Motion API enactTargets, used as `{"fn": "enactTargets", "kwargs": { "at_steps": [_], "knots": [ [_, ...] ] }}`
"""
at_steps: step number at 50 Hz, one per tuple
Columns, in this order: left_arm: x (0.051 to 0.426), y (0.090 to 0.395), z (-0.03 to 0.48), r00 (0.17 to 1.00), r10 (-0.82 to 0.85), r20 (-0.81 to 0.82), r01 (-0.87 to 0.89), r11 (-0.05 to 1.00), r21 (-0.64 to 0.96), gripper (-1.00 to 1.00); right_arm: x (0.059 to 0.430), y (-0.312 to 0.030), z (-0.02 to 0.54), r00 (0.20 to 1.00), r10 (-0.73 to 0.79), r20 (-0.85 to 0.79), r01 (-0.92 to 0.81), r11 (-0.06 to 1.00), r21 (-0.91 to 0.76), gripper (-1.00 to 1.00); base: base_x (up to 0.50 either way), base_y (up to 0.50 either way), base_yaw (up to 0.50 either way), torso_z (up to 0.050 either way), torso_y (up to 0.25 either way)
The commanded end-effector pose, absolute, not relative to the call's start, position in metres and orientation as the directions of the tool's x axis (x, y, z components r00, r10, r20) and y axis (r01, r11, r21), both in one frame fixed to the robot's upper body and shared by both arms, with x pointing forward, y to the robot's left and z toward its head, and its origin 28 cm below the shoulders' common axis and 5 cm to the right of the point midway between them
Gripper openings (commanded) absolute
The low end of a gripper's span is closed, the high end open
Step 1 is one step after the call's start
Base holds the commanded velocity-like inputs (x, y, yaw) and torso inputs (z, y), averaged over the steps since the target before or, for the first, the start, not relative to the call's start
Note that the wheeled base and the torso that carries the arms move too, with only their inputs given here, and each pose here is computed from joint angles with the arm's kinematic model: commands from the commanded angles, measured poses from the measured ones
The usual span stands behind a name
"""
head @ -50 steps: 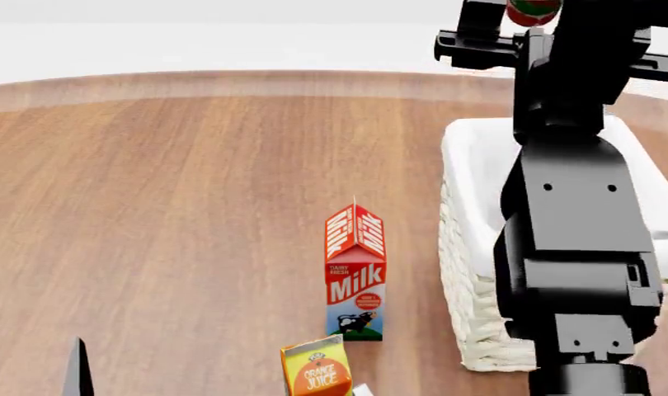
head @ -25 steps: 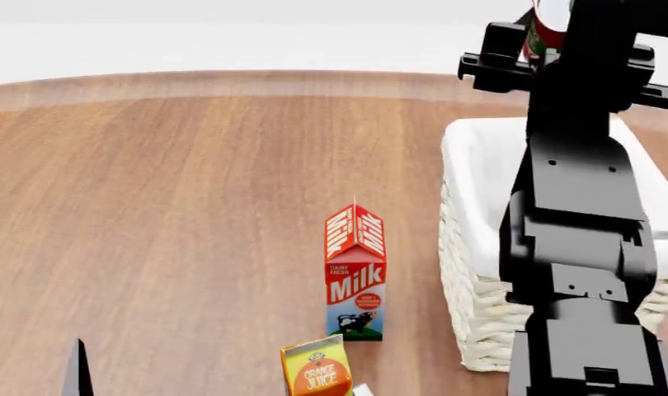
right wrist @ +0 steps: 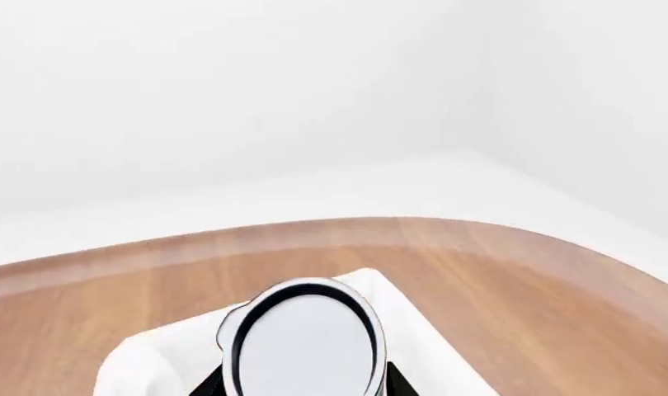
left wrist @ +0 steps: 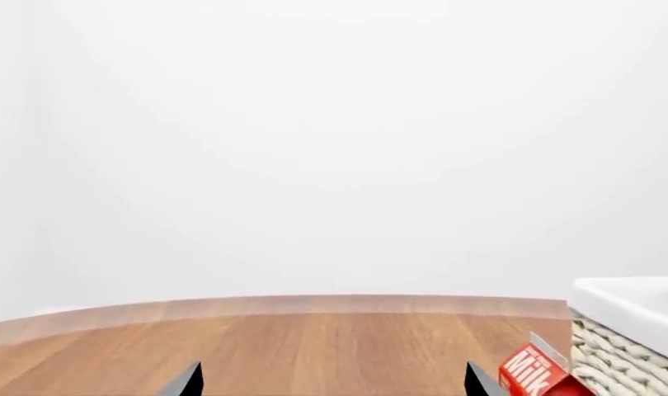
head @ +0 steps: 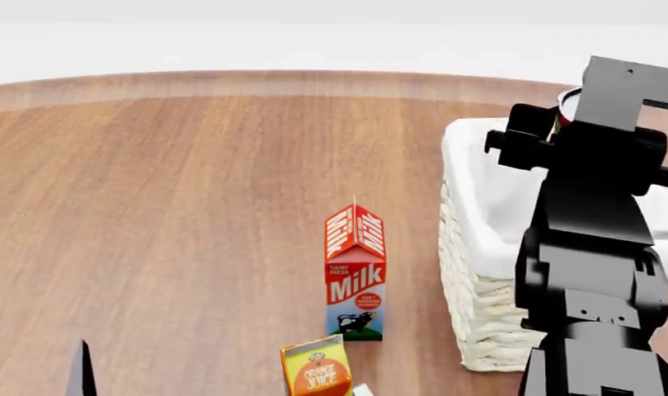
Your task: Pick up the tomato sauce, and put it in the basket.
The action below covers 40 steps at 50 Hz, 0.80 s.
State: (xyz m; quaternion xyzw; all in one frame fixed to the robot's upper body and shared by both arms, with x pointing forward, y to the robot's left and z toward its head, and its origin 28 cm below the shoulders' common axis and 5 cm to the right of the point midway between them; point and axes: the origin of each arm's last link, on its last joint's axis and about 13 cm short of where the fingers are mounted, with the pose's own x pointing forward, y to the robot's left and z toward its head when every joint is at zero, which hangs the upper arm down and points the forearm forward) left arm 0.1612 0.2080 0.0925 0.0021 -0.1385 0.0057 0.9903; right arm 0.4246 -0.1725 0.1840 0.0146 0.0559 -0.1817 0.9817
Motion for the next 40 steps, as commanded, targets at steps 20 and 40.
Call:
{"fn": "enactTargets", "kwargs": {
  "at_steps": [20,40],
  "knots": [
    [0.162,0.207,0.091,0.964,0.004,0.265,-0.004,1.0,0.0,1.0,0.413,-0.173,0.148,0.899,-0.35,-0.263,0.341,0.937,-0.079,-1.0,0.0,0.0,0.0,0.0,0.0],
    [0.162,0.206,0.09,0.965,0.001,0.263,-0.001,1.0,0.001,1.0,0.409,-0.173,0.137,0.892,-0.346,-0.292,0.341,0.937,-0.069,-1.0,0.0,0.0,0.0,0.0,0.0]
  ]
}}
